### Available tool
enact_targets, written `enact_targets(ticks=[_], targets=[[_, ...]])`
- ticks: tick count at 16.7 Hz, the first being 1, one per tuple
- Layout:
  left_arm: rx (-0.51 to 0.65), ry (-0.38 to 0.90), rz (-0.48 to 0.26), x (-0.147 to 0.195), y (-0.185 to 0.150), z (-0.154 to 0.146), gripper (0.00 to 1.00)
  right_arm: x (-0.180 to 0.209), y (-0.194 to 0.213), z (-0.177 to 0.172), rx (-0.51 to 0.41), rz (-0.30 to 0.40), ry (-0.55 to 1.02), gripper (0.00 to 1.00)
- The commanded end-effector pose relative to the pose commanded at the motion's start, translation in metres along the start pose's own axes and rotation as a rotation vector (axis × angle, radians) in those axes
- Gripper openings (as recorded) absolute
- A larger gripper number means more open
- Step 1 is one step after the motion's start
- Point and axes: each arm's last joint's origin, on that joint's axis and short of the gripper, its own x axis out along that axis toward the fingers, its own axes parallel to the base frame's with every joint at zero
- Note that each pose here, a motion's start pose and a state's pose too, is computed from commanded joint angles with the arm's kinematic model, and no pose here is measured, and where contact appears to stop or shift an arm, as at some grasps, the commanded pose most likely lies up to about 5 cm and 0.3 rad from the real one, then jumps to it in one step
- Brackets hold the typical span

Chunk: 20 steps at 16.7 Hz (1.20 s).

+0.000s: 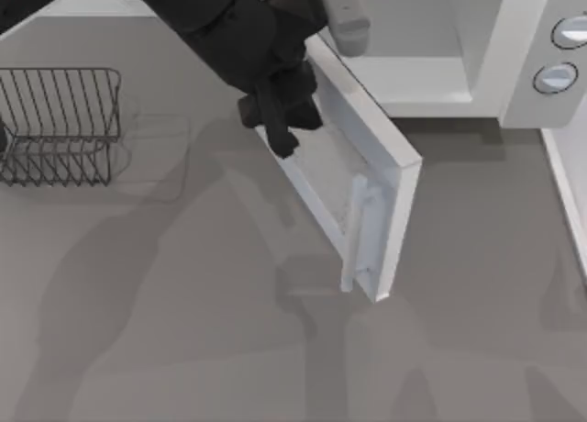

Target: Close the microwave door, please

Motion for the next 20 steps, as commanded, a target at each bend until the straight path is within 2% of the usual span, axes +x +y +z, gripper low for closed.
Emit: enact_targets(ticks=[5, 20], targets=[[-0.003, 0.003, -0.003, 0.010, -0.003, 0.015, 0.00, 0.000, 0.000, 0.000, 0.000, 0.000, 0.000, 1.00], [-0.005, 0.001, 0.000, 0.019, -0.007, 0.031, 0.00, 0.000, 0.000, 0.000, 0.000, 0.000, 0.000, 1.00]])
